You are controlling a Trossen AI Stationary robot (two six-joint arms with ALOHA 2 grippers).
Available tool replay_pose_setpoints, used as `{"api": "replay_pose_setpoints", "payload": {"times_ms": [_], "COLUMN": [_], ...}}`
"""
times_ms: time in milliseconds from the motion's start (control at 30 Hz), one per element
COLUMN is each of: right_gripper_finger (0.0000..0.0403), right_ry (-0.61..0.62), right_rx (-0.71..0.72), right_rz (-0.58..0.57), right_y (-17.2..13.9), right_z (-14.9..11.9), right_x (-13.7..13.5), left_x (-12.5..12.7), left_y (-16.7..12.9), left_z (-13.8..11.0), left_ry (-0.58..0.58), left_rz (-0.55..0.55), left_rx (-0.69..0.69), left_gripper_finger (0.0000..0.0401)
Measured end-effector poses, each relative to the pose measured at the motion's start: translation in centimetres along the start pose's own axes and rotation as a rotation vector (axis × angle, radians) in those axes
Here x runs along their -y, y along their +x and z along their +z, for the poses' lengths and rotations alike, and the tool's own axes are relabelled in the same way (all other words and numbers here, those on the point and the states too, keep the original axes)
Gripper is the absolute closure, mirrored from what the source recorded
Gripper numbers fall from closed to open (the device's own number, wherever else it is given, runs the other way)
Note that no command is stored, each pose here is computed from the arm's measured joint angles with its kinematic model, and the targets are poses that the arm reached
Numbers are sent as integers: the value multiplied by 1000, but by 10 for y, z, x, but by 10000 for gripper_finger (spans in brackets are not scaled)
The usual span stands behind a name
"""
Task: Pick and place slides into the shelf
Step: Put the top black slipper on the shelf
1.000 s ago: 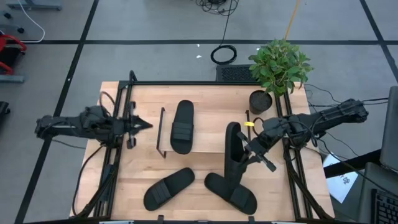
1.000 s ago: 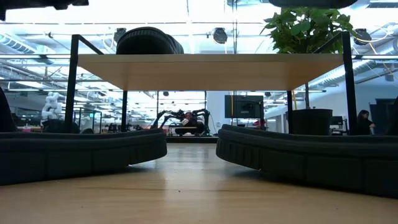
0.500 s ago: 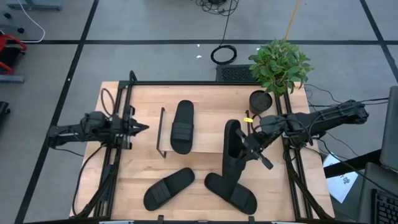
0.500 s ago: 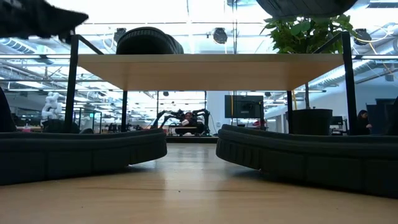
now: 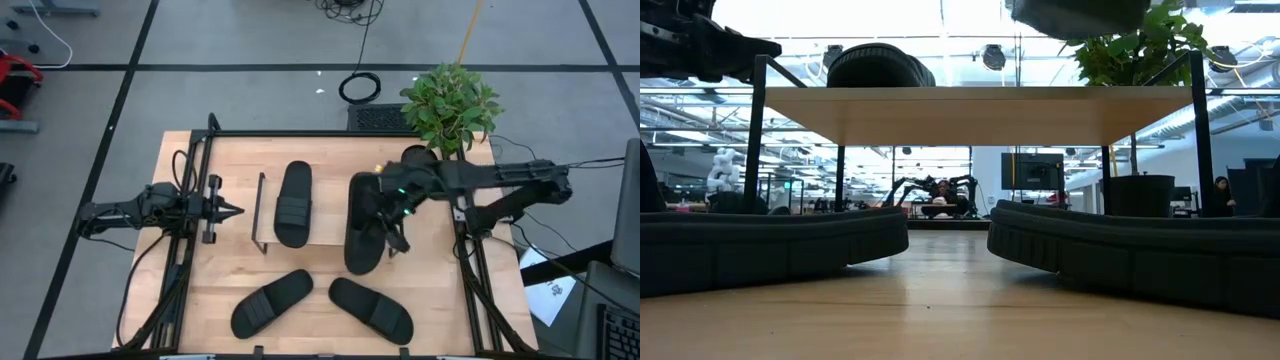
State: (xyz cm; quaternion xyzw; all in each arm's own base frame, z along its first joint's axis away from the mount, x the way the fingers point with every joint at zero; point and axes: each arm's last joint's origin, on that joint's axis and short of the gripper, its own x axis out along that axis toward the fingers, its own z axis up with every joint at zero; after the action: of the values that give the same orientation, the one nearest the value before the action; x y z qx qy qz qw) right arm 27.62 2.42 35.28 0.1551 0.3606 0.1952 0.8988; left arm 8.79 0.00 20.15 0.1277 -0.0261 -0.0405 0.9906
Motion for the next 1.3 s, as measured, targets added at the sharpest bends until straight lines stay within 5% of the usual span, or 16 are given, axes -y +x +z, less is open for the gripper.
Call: {"api": "replay_pose_setpoints", "payload": {"times_ms": [500,767,1300], "right_gripper_finger": [397,397,397], "right_ry": [242,247,272], "right_rx": [-53,-78,-13], "right_rz": [93,49,136], "right_y": [-4,-6,14], "right_z": [35,30,19], "right_x": [62,73,88], "left_x": [0,0,0], "left_y": [0,0,0], "left_z": [0,0,0], "left_ry": [0,1,2], "left_rz": [-1,-1,-1], "left_rx": [-1,-1,-1], "left_gripper_finger": [383,382,382]}}
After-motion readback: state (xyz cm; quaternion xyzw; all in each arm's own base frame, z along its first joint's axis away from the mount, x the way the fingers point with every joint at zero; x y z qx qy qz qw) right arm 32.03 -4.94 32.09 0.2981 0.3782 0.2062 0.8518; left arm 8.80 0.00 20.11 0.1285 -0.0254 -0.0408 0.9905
